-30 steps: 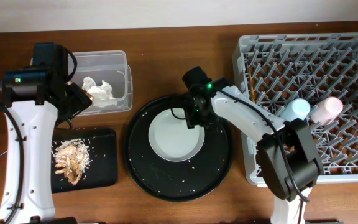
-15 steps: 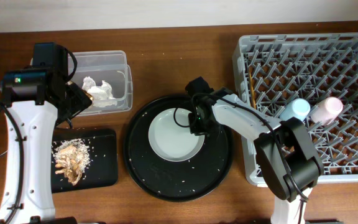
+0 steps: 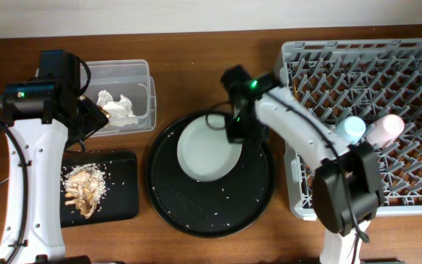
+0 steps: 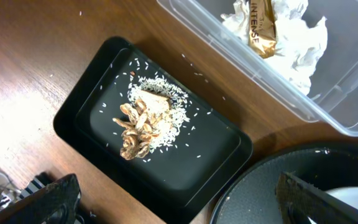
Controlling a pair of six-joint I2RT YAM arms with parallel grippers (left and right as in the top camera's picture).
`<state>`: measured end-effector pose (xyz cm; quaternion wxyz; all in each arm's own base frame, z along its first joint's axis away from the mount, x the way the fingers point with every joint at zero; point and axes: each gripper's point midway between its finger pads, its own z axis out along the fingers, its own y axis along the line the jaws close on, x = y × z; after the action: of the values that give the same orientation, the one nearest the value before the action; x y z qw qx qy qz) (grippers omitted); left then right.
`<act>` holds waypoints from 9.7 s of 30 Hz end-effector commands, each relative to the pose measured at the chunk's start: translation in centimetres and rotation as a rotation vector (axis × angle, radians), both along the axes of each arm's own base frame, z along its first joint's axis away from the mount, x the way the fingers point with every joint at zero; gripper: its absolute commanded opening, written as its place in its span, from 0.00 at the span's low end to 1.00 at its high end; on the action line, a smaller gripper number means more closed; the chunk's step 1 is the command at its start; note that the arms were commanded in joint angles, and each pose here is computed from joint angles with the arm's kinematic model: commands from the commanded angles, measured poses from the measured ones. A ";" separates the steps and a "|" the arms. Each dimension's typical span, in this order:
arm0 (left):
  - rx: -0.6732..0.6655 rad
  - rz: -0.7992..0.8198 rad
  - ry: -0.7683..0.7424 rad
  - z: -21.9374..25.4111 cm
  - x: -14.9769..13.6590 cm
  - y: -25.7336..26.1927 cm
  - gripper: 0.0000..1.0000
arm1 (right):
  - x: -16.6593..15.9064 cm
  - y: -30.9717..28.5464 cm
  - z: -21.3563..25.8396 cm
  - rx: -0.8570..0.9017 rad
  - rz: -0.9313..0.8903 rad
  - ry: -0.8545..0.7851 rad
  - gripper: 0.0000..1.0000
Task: Sort waste into correct bins and load items into the dishwasher rack
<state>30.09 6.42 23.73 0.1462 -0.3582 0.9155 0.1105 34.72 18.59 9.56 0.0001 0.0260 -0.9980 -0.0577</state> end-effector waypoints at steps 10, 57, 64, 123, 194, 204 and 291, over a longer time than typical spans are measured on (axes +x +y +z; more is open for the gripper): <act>0.009 0.001 -0.008 0.3 0.0 0.3 1.00 | 6.5 -20.1 17.1 -0.366 -0.397 -0.434 0.04; 0.009 0.001 -0.008 0.3 -0.1 0.3 0.99 | 10.0 -17.1 16.8 -0.268 -0.374 -0.538 0.05; 0.009 0.001 -0.008 0.3 -0.1 0.3 0.99 | 8.9 -16.0 18.7 -0.177 -0.362 -0.561 0.05; 0.009 0.001 -0.007 0.3 -0.1 0.2 0.99 | -15.8 -11.1 17.5 0.283 -0.091 -0.687 0.98; 0.009 0.003 -0.008 0.3 -0.1 0.3 1.00 | -10.1 -19.8 6.1 -0.117 -0.123 -1.496 0.98; 0.009 0.001 -0.007 0.3 -0.1 0.2 1.00 | -10.1 -19.9 6.1 -0.118 -0.124 -1.497 0.98; 0.254 -0.775 -1.170 -7.7 -5.6 -8.1 1.00 | -10.1 -19.9 6.1 -0.118 -0.124 -1.497 0.98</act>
<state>24.69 -1.61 15.34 0.6673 -0.0199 0.7405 -0.0773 24.58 -0.98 15.93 -0.6807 0.0075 -0.7321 0.0240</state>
